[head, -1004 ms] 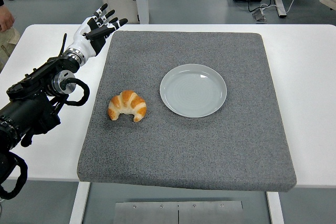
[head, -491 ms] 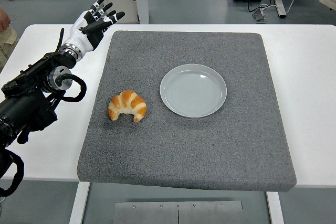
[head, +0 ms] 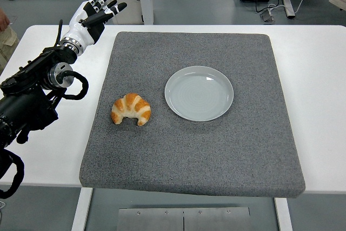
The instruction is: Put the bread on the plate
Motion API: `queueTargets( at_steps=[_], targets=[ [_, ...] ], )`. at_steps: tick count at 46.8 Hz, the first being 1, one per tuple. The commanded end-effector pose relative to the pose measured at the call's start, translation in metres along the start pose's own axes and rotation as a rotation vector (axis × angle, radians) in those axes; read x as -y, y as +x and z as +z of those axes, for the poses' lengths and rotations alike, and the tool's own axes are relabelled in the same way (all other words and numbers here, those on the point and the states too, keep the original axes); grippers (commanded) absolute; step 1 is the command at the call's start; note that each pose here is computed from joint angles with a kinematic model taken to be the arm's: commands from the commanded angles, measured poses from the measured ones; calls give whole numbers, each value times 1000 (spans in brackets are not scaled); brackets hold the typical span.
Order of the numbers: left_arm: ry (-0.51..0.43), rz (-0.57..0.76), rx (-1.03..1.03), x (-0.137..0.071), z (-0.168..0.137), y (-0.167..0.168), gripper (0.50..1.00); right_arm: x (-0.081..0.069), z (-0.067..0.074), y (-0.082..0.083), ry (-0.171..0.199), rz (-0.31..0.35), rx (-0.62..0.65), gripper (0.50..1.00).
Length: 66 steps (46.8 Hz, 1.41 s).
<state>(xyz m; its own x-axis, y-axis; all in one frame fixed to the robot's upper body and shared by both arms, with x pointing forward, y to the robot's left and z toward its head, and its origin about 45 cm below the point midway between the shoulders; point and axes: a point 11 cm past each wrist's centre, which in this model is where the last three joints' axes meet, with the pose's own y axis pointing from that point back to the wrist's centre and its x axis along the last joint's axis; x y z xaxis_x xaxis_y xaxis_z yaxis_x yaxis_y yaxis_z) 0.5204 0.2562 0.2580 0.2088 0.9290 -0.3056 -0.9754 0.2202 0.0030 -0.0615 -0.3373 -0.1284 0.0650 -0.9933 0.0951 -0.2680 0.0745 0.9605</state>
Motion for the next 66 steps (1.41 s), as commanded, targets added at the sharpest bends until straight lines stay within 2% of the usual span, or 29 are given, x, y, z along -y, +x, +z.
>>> queueTargets(
  at_steps=[1,10,16,23,28,37,45,56,66],
  targets=[
    [-3,-4,-1,0,1,-1,974,0,0,0,0,-1,1,1000],
    [-4,-47,41,-4,8,-2,974,0,0,0,0,-1,1,1000],
    [41,-120,162,-12,13,-3,974,0,0,0,0,0,0,1000],
    [19,-186,181,-18,22,-19,974,0,0,0,0,0,0,1000],
    [6,-184,211,-23,28,-24,974,0,0,0,0,0,0,1000],
    [-2,-228,321,-37,32,-27,974,0,0,0,0,-1,1,1000],
    [10,-270,326,-55,29,-27,974,0,0,0,0,0,0,1000],
    [11,-313,357,-67,40,-31,974,0,0,0,0,0,0,1000],
    [35,-342,562,-73,33,-27,971,0,0,0,0,-1,1,1000]
  ],
)
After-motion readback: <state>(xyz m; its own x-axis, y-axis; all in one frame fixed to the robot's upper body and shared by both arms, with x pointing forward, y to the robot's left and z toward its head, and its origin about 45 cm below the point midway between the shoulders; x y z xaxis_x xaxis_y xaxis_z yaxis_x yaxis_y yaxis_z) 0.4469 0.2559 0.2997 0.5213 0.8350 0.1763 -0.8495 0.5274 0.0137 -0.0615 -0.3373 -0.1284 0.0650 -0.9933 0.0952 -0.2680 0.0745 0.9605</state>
